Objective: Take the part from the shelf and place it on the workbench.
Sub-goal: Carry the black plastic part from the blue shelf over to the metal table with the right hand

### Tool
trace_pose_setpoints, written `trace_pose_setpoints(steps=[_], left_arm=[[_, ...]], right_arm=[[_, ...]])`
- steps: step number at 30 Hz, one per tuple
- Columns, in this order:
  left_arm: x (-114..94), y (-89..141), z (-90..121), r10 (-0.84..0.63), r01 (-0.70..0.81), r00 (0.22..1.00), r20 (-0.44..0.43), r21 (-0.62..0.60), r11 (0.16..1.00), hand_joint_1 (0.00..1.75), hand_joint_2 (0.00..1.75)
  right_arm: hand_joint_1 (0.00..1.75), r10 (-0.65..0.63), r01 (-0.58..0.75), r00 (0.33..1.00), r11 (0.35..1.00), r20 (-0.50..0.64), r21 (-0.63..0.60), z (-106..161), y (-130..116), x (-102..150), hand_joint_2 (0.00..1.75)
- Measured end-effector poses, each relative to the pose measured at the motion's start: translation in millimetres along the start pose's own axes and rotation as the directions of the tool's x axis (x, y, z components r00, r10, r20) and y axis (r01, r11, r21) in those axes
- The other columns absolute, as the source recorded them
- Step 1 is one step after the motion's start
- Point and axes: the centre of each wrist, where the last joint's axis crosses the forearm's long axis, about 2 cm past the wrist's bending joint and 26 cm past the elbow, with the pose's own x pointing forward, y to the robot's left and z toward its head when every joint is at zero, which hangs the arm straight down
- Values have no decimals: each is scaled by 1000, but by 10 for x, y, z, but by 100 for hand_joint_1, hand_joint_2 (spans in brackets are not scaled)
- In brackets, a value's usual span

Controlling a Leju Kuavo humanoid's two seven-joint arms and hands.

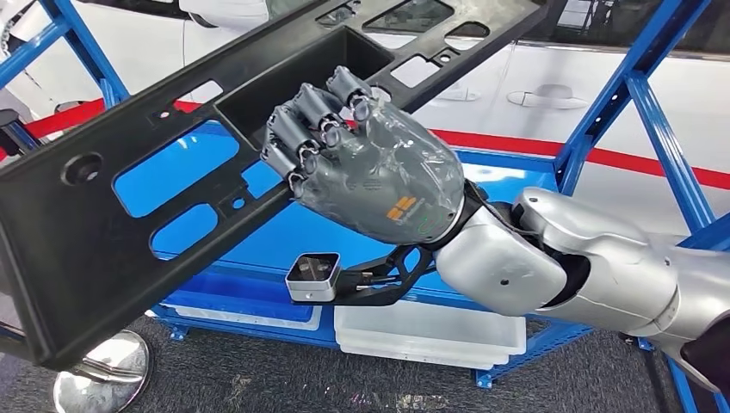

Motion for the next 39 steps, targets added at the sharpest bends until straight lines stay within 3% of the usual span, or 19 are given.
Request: trace_pose_setpoints(steps=[39], left_arm=[[17,-48,16,-4,4,1000,3,6,1000,0,175]], right_arm=[[175,-3,3,1000,999,3,45,39,71,25,175]])
